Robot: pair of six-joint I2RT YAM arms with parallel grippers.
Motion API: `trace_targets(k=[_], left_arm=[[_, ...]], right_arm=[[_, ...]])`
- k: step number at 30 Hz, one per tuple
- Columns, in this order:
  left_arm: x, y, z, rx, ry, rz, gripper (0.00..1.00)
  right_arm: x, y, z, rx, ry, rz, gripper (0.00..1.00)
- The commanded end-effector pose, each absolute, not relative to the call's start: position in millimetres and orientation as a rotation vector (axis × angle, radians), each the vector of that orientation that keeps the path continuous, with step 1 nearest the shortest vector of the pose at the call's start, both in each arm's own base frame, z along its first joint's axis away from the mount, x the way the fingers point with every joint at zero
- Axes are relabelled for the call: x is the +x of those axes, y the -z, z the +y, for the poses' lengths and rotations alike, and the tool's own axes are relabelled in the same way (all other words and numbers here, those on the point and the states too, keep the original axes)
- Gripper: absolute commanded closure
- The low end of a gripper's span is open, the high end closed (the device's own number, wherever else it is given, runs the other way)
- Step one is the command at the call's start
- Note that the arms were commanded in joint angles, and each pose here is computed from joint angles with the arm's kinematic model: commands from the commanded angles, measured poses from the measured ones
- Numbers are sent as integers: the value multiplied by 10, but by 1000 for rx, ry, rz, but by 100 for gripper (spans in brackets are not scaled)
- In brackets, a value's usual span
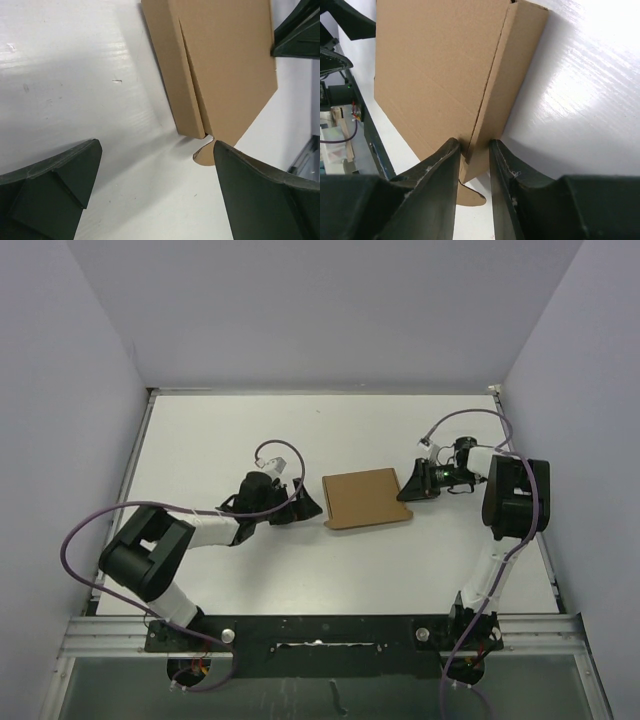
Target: Fold the paper box
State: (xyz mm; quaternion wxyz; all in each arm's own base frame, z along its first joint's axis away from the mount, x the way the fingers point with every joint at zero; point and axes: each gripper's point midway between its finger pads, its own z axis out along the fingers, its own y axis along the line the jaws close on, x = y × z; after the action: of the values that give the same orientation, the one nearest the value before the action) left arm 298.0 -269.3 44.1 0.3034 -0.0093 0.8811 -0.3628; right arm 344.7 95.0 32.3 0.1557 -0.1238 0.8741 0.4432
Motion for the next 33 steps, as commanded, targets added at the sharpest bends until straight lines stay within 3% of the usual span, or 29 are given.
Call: trace_targets(k=[1,7,15,17,23,33], left_arm=[[3088,-740,-2842,-144,1161,2187,2],[3148,-712,-3067,-220,1301,2147,2],[3220,-503,-3256,-276,1288,2201,3],[3227,-426,-3287,-304,1295,2207,7],[3229,-305,-3514,-387,1449,2151,34],[3243,-489,-3626,-417,1500,2061,43]], right_arm=[[3444,-181,881,-321,-1261,2551,76],[3434,-115,782,-245,-1295,2559,79],[3424,-77,778,-231,-1311,2567,80],[3424,-66,769,-232,-1305,2570,80],[3409,-28,769,-226,-1306,2584,81],[3413,-49,799,-238,-1310,2578,82]])
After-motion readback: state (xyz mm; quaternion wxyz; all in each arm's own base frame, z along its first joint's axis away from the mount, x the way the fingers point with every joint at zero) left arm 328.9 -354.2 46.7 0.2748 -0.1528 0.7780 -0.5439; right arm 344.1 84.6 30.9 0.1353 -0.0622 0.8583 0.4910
